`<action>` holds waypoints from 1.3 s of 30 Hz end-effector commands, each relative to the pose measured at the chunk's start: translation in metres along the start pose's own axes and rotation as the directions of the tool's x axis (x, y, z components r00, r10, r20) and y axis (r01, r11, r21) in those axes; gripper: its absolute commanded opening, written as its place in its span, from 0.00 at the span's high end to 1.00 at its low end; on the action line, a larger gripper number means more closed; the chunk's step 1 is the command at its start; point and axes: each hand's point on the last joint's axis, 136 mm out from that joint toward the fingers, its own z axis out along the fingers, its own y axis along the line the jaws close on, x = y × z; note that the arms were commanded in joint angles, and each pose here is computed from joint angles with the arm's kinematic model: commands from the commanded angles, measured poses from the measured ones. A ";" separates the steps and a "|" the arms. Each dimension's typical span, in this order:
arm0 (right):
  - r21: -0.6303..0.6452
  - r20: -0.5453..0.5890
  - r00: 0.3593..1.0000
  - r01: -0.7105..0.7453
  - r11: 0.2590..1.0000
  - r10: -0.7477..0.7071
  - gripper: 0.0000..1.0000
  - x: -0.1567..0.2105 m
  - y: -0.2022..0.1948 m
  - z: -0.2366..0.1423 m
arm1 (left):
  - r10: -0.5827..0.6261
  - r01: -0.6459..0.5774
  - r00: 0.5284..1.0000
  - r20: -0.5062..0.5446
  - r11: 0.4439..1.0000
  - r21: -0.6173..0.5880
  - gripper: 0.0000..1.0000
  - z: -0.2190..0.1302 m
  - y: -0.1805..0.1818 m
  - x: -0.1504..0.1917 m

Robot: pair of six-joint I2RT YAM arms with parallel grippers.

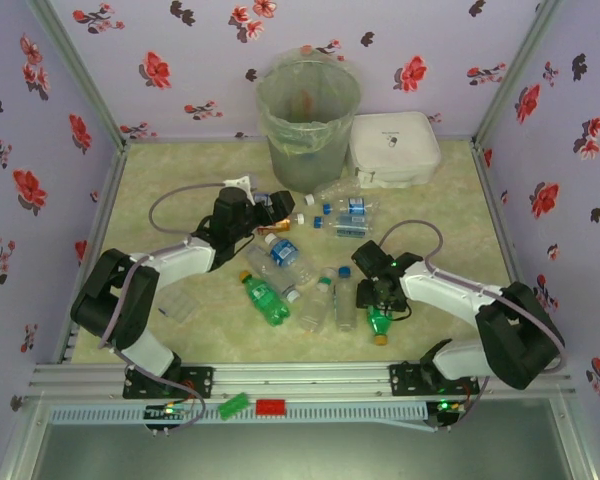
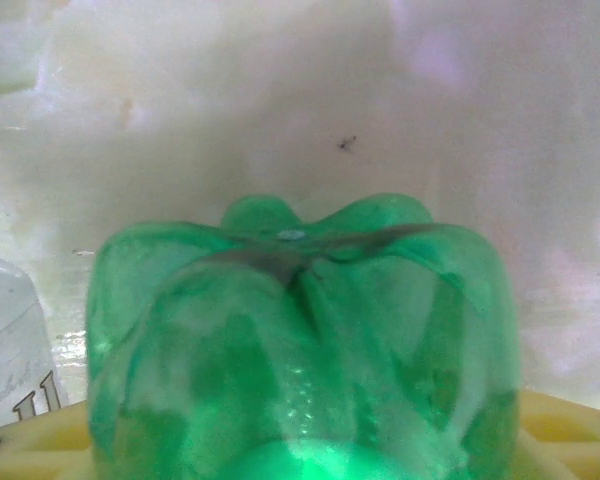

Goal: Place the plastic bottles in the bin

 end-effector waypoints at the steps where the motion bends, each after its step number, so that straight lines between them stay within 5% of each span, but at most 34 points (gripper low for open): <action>1: 0.007 -0.006 1.000 0.005 1.000 -0.005 0.36 0.003 -0.003 0.003 | 0.031 -0.031 0.999 0.029 0.999 0.010 0.00 -0.001 -0.011 -0.013; 11: -0.031 0.085 0.996 0.024 0.999 -0.021 0.51 -0.017 0.003 -0.018 | 0.024 -0.024 0.999 0.030 1.000 -0.012 0.00 -0.001 -0.005 -0.012; 21: -0.178 0.307 0.951 0.075 0.981 -0.016 0.55 -0.109 0.040 -0.087 | 0.027 -0.023 0.997 0.074 0.999 -0.047 0.00 -0.019 0.006 -0.026; 27: -0.311 0.467 0.883 0.126 0.942 0.036 0.56 -0.186 0.077 -0.146 | 0.020 -0.014 0.996 0.091 0.997 -0.073 0.01 -0.032 0.019 -0.029; 39: -0.505 0.754 0.626 0.357 0.785 0.200 0.57 -0.301 0.154 -0.302 | 0.027 -0.014 0.992 0.125 0.994 -0.105 0.00 -0.057 0.028 -0.037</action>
